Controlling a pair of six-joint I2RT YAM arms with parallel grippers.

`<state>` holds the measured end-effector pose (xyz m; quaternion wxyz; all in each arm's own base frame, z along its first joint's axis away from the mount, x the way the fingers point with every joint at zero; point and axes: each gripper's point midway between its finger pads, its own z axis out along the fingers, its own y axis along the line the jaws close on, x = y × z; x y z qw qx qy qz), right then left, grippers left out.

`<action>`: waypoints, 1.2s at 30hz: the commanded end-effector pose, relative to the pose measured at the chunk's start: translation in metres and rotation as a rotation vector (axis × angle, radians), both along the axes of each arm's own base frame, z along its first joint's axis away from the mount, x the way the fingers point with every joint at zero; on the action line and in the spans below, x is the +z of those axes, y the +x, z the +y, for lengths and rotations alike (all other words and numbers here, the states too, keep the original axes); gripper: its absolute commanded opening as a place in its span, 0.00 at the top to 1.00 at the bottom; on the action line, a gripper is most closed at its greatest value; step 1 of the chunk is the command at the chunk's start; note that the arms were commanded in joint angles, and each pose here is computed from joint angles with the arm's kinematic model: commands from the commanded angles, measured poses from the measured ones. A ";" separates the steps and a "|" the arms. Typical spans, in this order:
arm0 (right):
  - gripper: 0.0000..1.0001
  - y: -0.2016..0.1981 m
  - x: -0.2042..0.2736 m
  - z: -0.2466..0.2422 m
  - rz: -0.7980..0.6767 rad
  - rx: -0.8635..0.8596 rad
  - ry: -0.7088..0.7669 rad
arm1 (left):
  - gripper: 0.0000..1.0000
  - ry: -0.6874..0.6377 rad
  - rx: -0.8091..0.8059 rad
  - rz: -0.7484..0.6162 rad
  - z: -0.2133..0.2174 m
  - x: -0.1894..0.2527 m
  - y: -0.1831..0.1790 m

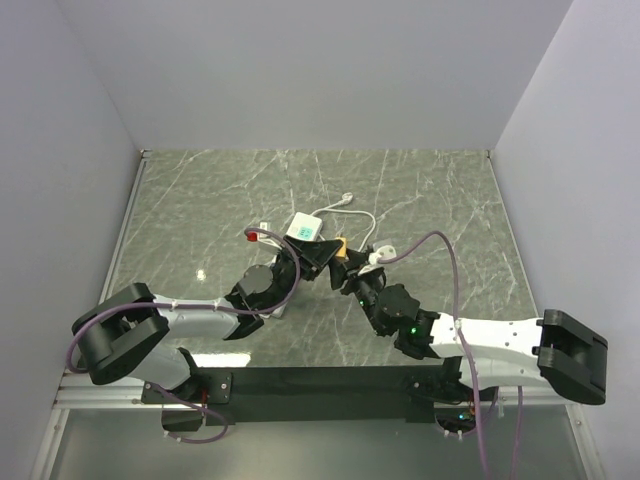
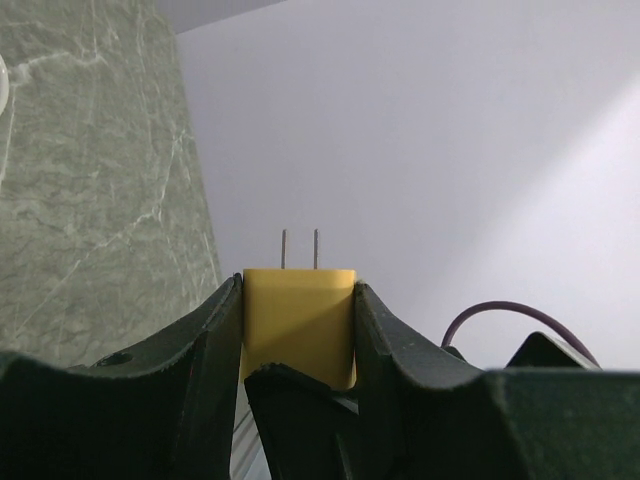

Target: Insert the plug

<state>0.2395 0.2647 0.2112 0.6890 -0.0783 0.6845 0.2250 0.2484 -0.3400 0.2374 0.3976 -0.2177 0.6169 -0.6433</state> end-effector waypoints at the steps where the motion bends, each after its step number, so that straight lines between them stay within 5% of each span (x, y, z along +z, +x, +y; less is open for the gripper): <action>1: 0.50 0.003 0.033 -0.001 -0.080 -0.031 0.100 | 0.99 -0.094 -0.002 -0.033 0.005 0.024 -0.006; 6: 0.71 0.004 0.032 0.002 -0.099 -0.025 0.069 | 0.99 -0.097 0.000 -0.030 0.007 0.022 -0.006; 7: 1.00 0.003 0.031 0.002 -0.099 -0.026 0.068 | 0.99 -0.096 0.001 -0.026 0.007 0.021 -0.006; 15: 1.00 0.007 0.029 -0.009 -0.119 -0.081 0.039 | 0.99 -0.099 -0.019 -0.019 0.008 0.017 -0.010; 20: 1.00 0.008 0.032 -0.019 -0.130 -0.111 0.022 | 0.52 -0.078 -0.035 -0.031 0.009 0.015 -0.009; 21: 1.00 0.007 0.033 -0.021 -0.133 -0.114 0.020 | 0.52 -0.072 -0.034 -0.028 0.009 0.012 -0.008; 22: 1.00 0.007 0.033 -0.023 -0.134 -0.115 0.019 | 0.39 -0.072 -0.030 -0.030 0.010 0.012 -0.007; 24: 1.00 0.005 0.034 -0.024 -0.133 -0.109 0.017 | 0.31 -0.064 -0.030 -0.028 0.012 0.009 -0.006; 26: 1.00 0.005 0.035 -0.026 -0.131 -0.107 0.013 | 0.06 -0.064 -0.031 -0.030 0.015 0.008 -0.005; 36: 1.00 0.005 0.025 -0.031 -0.093 -0.075 -0.049 | 0.01 -0.051 0.044 -0.081 0.042 0.004 0.001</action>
